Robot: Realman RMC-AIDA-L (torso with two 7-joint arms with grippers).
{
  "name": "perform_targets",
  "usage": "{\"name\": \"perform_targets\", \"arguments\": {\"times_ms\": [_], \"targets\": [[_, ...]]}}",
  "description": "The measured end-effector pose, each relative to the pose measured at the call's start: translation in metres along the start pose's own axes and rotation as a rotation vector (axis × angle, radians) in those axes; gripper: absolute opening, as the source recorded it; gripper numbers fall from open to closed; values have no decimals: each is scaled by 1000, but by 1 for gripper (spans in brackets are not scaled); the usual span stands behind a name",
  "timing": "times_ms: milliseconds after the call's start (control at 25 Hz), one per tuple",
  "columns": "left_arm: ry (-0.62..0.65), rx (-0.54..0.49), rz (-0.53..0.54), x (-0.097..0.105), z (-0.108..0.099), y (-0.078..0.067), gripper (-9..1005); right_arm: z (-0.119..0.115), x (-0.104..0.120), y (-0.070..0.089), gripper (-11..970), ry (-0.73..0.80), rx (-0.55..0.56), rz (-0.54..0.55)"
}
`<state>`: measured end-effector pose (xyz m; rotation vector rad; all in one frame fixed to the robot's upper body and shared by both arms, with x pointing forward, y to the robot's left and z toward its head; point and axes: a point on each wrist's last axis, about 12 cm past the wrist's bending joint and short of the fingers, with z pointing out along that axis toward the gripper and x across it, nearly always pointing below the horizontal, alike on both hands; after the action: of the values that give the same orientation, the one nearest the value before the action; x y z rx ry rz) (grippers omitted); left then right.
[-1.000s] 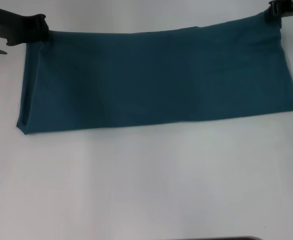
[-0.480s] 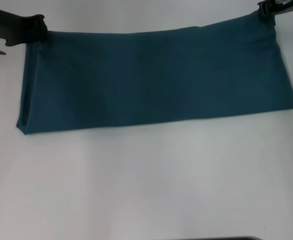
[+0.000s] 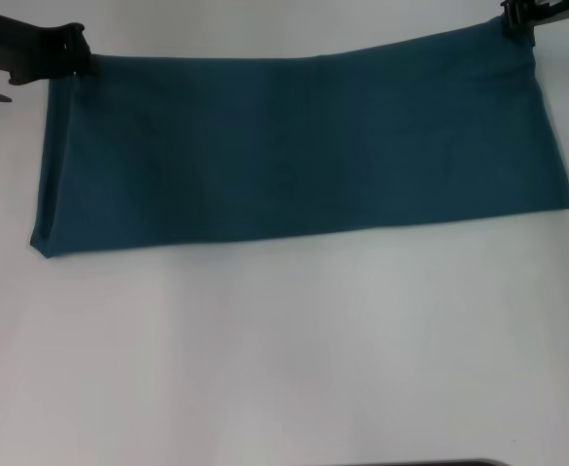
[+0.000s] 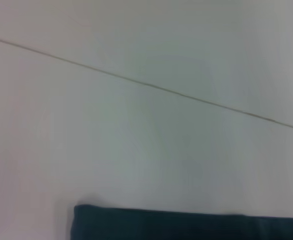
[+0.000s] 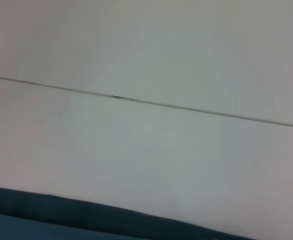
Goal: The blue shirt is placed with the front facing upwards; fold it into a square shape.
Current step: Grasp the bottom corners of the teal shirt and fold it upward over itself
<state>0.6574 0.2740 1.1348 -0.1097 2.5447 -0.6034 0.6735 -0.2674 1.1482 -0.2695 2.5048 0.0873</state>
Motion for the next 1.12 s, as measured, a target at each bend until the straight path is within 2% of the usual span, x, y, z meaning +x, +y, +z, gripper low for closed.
{"name": "perform_targets", "arguments": {"times_ms": [240,440,720,880,1000,1120], "targets": [[17,8,-8,1,0,-2,1,0,-1,-1,91,-3,3,-9],[20,-5,-35,2,-2,2,2,-5,-12,-6,133,-24,22,-28],[3,-12,-60,5,-4,7,131,-6,-16,-11,192,-11,39,-41],[-36,-10,-72,5,-8,10,204,-5,-10,-13,350,26,51,-47],[-69,-4,-84,4,-13,13,423,-7,-6,-21,478,43,51,-24],[-102,8,-102,2,-20,17,550,-11,-3,-29,626,45,47,10]]}}
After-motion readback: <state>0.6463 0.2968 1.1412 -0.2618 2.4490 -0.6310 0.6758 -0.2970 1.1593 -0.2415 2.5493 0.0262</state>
